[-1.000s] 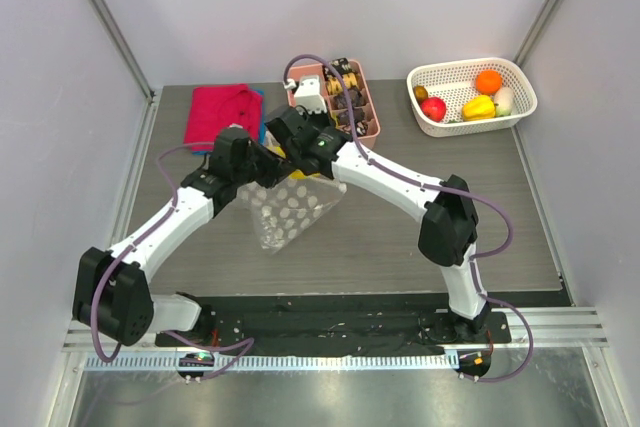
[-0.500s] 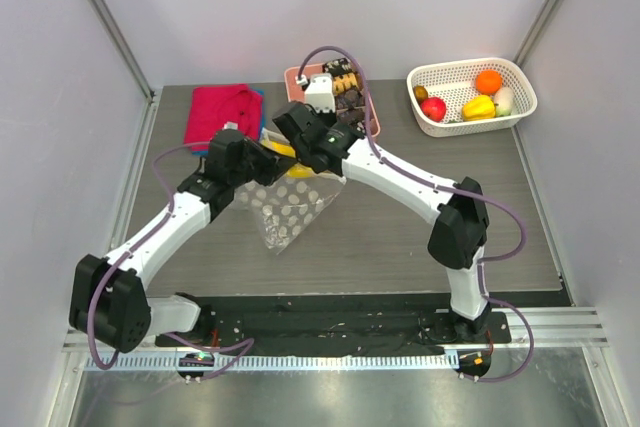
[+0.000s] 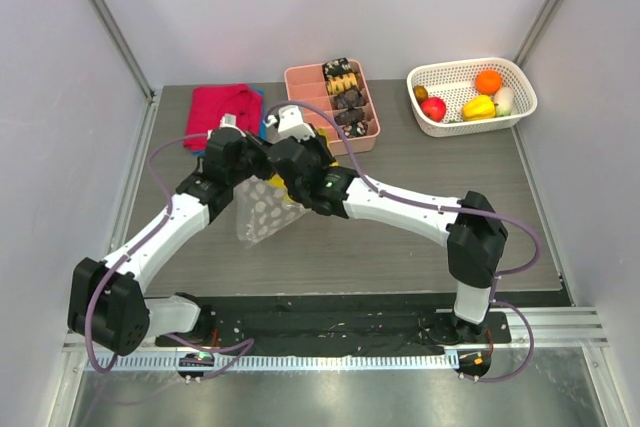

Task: Place the food in the zip-top bag and seal the zipper
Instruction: Place the fake fruit in the zipper food storage bag.

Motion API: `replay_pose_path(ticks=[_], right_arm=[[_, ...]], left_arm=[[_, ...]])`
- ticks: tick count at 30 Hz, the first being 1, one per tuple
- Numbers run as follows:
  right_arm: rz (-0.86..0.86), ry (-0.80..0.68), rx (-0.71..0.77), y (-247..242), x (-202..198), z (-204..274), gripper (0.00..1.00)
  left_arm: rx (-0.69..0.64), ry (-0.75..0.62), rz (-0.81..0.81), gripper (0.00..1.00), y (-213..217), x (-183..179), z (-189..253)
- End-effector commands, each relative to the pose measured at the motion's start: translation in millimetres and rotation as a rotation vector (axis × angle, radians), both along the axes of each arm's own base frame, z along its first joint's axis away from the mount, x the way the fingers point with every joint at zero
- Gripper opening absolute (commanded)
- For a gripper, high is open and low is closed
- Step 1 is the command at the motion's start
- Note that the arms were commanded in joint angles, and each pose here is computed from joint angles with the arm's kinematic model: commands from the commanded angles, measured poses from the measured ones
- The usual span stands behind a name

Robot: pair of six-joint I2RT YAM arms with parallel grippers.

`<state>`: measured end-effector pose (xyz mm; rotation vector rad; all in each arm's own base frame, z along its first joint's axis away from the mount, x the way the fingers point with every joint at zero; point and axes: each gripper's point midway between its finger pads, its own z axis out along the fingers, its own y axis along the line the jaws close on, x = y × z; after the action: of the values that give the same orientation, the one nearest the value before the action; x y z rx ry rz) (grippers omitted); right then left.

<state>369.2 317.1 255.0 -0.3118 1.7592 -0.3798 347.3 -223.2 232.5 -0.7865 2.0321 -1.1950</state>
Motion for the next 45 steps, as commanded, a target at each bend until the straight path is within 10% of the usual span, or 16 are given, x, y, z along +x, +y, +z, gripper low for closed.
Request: replay_pose_path(ticks=[1,18,20,27,36,40,43,45], right_arm=[[-0.016,-0.090,0.151,1.6,5.1,50.7,0.01],[-0.001,0.017,0.339,16.4,2.4,59.7,0.20],[0.054,0.059,0.343,21.8,0.4,53.1,0.36],[0.466,0.362,0.655,48.2,-11.2,56.9,0.34],[0.500,0.510,0.836,-37.8,28.8,45.3,0.74],[0.539,0.634,0.796,-45.6,5.2,-4.3,0.73],[0.586,0.738,0.818,-38.2,-13.7,-30.8,0.99],[0.573,0.776,0.817,-39.3,-18.7,-45.6,1.00]], left_arm=[[-0.018,-0.110,0.031,0.00,5.7,6.4,25.8],[-0.098,-0.132,0.083,0.00,14.9,13.2,51.3],[-0.105,-0.139,0.067,0.00,13.3,10.5,54.2],[-0.137,-0.201,-0.032,0.00,3.1,-2.7,69.7],[-0.153,-0.288,-0.140,0.00,-1.3,-22.7,89.6],[-0.145,-0.303,-0.168,0.00,-3.5,-26.7,87.7],[-0.141,-0.302,-0.188,0.00,-5.4,-28.8,85.3],[-0.133,-0.317,-0.205,0.00,-5.6,-32.5,88.1]])
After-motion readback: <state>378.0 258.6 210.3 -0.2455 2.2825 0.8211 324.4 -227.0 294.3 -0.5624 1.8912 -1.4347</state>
